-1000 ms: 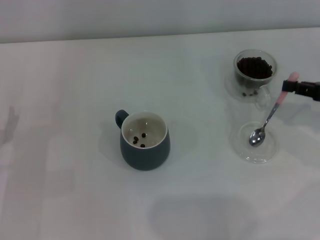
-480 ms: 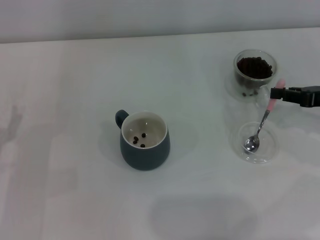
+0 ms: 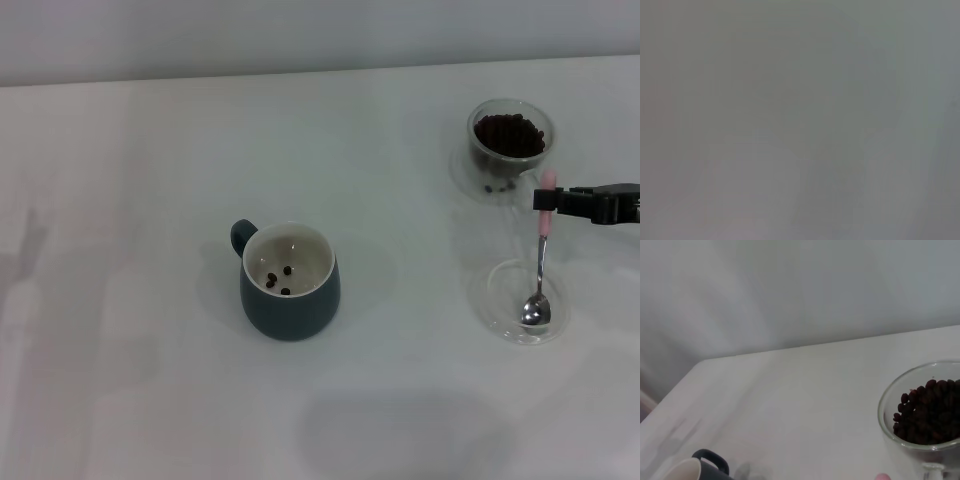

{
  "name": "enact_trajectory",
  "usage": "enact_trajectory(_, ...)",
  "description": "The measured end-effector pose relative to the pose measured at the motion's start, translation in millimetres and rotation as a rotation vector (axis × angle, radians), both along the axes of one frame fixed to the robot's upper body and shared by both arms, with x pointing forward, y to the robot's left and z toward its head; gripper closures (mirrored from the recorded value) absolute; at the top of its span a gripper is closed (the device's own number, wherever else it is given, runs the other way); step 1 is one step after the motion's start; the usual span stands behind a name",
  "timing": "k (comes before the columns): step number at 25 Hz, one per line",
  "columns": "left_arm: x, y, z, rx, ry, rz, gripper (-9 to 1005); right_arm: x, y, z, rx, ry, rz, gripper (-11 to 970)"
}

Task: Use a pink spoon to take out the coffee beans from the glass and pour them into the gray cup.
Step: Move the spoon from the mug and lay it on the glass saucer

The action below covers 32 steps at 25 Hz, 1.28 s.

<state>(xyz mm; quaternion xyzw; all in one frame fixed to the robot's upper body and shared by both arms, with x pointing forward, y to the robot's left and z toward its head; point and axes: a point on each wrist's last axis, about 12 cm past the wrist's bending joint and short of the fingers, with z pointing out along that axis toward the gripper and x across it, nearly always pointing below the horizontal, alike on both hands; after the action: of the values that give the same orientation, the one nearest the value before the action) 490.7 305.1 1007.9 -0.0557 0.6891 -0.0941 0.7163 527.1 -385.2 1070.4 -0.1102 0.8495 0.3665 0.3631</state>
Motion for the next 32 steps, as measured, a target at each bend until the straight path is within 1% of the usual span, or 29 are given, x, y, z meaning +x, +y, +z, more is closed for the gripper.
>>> enact_trajectory(9,2.1,-0.6,1.3,-0.004,-0.006,0.001,105,-0.2,-1.8,-7.6,-0.021,0.028,-0.049,814)
enact_trajectory(18,6.7,-1.0,3.4,0.001,-0.01,-0.003,105,-2.0,1.7,-11.0,0.0,0.048,-0.06,814)
enact_trajectory(23,6.7,0.1,3.4,0.003,-0.009,0.0,105,-10.9,-2.7,-15.3,0.047,0.05,-0.121,815)
enact_trajectory(25,6.7,0.6,3.5,0.004,-0.01,0.001,105,-17.8,-4.2,-19.3,0.069,0.059,-0.148,815)
enact_trajectory(26,6.9,1.0,3.7,0.004,-0.01,0.003,105,-17.8,-4.2,-19.3,0.069,0.059,-0.148,815)
enact_trajectory(29,7.8,1.3,4.2,0.004,-0.012,0.006,104,-22.6,2.6,-25.7,0.096,0.087,-0.158,814)
enact_trajectory(32,10.0,0.5,5.0,0.005,-0.014,0.004,104,-23.8,5.7,-28.1,0.102,0.092,-0.159,814)
